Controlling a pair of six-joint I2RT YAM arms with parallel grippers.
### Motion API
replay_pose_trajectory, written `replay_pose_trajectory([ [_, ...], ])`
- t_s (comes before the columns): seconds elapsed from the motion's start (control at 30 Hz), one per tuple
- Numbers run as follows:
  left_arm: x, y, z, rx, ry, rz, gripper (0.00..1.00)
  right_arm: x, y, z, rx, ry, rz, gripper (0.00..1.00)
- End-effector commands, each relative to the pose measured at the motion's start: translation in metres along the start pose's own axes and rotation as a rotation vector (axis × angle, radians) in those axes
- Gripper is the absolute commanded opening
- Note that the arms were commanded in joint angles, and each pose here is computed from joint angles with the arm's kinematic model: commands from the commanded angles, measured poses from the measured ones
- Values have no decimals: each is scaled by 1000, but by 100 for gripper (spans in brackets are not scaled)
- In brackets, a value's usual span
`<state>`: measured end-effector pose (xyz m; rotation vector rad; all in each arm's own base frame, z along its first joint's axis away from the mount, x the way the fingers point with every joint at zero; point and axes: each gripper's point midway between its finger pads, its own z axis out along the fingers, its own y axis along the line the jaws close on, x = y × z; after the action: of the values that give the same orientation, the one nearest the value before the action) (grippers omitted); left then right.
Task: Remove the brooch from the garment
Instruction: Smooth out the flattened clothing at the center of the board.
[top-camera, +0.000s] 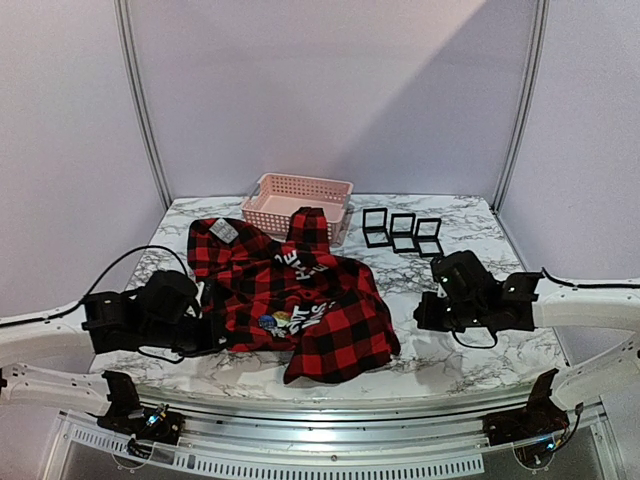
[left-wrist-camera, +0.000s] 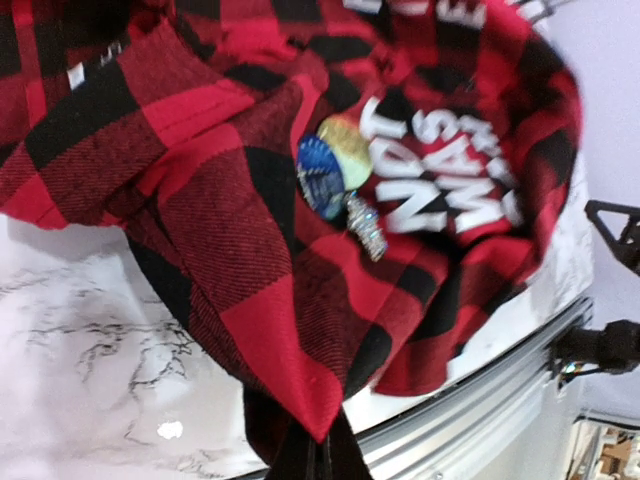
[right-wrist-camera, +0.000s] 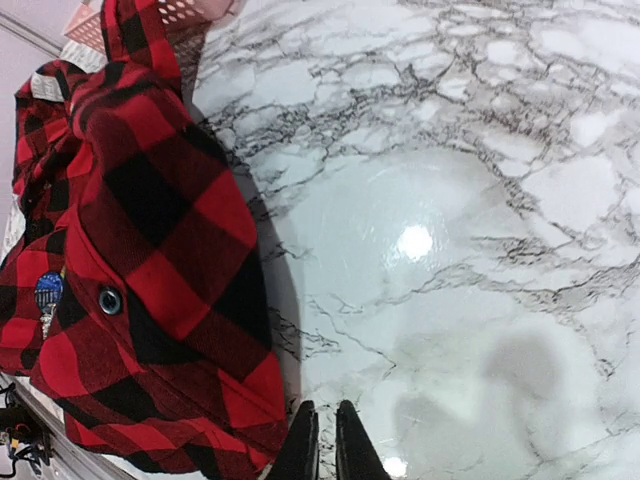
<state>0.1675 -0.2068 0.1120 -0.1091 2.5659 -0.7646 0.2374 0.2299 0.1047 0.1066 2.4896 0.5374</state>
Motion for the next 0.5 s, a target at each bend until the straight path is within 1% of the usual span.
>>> replay_pose_trajectory([
  [0.0,-1,21,-23,-52,16,-11,0,-10,9,-16,-79,-27,-38,10],
  [0.07,-2,24,-25,-42,10,-24,0,-4,31,-21,-231,-14,-79,12],
  [0.1,-2,27,-26,-55,10,-27,0,-1,35,-23,-273,-14,-74,15],
  [0.13,-2,30,-28,-67,8,-26,0,6,39,-25,-323,9,-73,21],
  [0.2,-4,34,-29,-83,2,-23,0,14,47,-31,-407,22,-98,45],
  [0.27,-6,32,-29,-74,-7,-27,0,22,50,-32,-440,43,-125,55],
  [0.37,-6,31,-24,-69,5,-27,0,34,58,-28,-453,72,-154,62],
  [0.47,-5,30,-19,-75,21,-19,0,47,71,-17,-462,112,-180,64],
])
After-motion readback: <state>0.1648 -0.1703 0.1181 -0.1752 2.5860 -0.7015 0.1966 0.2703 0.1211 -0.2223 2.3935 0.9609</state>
